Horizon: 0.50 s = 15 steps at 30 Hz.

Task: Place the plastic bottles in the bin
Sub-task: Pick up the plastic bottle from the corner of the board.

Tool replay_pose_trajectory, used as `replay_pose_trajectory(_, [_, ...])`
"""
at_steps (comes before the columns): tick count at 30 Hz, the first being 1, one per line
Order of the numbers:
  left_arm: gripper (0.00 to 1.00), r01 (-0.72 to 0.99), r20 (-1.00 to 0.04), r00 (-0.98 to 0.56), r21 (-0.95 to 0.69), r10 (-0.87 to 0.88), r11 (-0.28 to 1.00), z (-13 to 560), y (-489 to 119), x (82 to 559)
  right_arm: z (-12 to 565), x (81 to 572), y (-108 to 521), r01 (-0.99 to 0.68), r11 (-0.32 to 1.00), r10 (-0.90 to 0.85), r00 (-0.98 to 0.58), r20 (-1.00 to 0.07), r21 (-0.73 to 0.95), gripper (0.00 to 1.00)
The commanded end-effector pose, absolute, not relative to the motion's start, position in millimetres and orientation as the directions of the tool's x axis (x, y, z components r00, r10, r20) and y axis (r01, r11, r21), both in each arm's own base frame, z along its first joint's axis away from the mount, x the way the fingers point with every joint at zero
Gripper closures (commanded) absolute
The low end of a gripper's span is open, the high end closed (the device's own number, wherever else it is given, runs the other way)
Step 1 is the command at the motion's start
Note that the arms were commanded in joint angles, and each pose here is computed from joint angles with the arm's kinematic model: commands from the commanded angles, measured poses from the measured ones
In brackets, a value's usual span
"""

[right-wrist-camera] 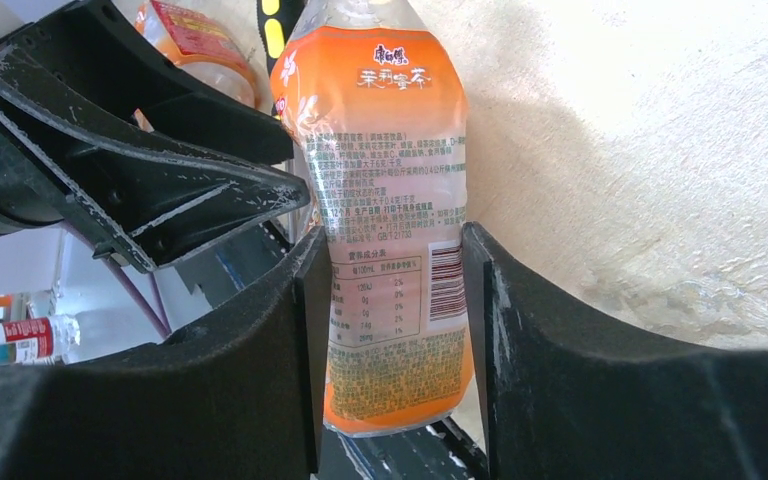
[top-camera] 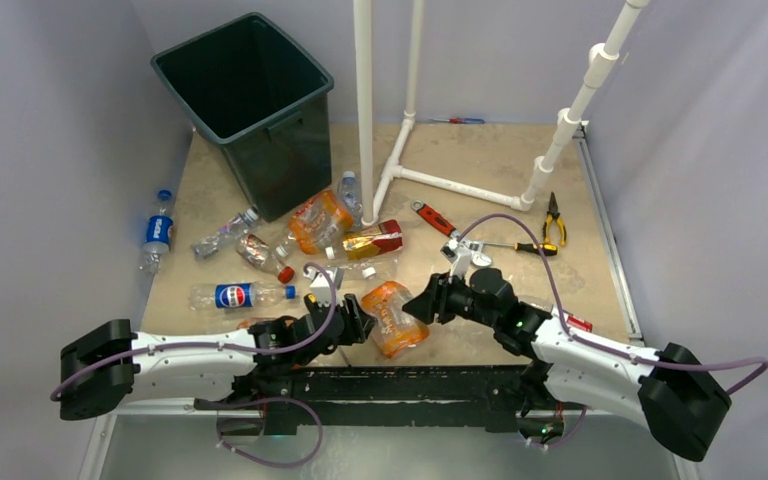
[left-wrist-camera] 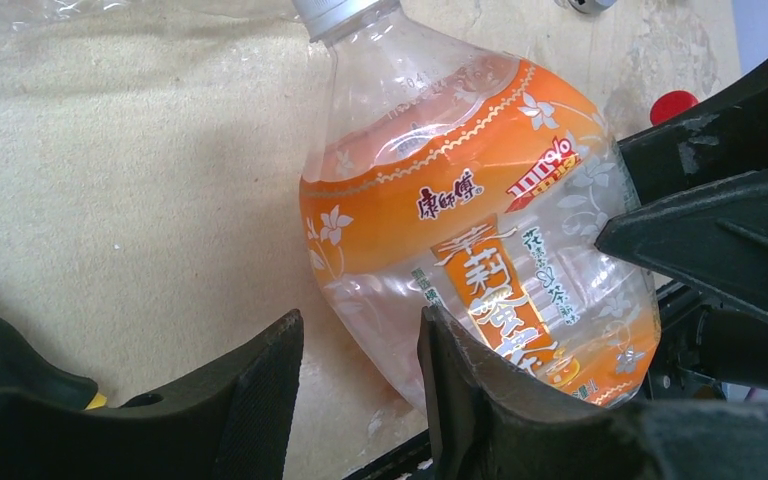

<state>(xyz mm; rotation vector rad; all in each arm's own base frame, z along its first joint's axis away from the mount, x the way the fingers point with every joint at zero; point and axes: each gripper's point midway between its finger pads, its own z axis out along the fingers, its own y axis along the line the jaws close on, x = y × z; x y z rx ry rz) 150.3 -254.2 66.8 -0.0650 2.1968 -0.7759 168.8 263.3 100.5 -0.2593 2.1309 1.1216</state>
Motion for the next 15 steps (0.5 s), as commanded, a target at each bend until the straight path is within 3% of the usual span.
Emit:
replay_pose_trajectory(1, [0.55, 0.186, -0.668, -0.689, -0.537, -0.281, 0.823, 53, -247, 150, 133, 162, 278, -0.531, 0.506, 0.150, -0.721, -0.676, 0.679, 0.61])
replay_pose_trajectory(7, [0.55, 0.176, -0.668, -0.694, -0.519, -0.269, 0.836, 46, -247, 150, 116, 165, 271, -0.471, 0.579, 0.135, -0.750, -0.648, 0.665, 0.26])
replay_pose_trajectory(15, [0.57, 0.157, -0.671, -0.696, -0.491, -0.257, 0.857, 36, -242, 151, 103, 176, 257, -0.340, 0.661, 0.212, -0.770, -0.601, 0.669, 0.07])
